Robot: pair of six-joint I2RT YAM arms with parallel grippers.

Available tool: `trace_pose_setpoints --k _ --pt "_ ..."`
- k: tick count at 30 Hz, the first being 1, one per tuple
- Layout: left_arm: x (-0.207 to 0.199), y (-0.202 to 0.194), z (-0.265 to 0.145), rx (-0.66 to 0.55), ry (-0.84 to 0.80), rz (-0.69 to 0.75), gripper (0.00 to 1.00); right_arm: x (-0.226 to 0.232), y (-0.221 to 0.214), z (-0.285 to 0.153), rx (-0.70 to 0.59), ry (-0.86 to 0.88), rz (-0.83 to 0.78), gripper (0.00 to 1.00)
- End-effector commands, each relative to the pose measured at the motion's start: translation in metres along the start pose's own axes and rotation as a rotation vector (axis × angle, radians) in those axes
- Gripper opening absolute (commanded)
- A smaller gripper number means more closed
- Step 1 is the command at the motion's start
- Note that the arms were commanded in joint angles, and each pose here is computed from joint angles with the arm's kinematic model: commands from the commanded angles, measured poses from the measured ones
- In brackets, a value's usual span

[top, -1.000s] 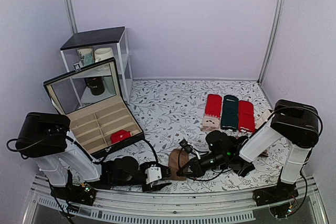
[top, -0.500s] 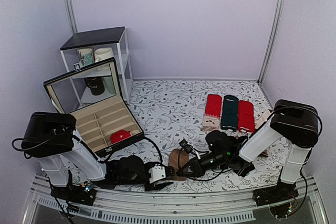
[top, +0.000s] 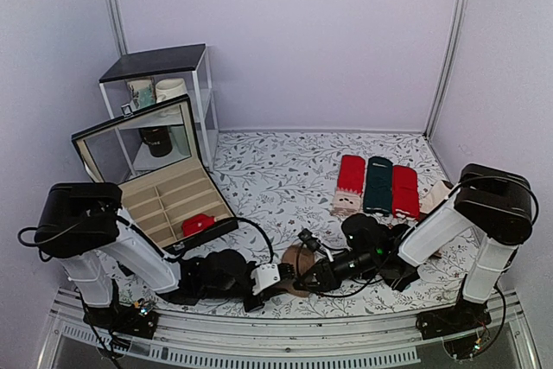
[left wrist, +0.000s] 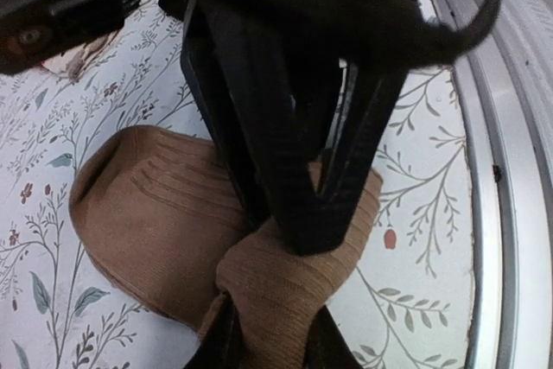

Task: Roll the socks
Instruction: Roll a pair of socks at the corner of the board.

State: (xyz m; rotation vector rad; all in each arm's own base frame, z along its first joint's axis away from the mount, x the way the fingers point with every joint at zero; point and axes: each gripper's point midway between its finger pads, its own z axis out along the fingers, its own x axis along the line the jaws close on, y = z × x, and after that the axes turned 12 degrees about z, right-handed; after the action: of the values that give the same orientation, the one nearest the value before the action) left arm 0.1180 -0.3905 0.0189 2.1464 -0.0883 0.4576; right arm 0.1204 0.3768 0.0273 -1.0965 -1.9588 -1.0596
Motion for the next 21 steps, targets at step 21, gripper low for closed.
trace_pose_setpoints --k 21 --pt "-0.078 -0.100 -0.009 0.529 -0.370 -0.393 0.00 0.040 -0.020 -0.066 -0.327 -0.249 -0.668 0.50"
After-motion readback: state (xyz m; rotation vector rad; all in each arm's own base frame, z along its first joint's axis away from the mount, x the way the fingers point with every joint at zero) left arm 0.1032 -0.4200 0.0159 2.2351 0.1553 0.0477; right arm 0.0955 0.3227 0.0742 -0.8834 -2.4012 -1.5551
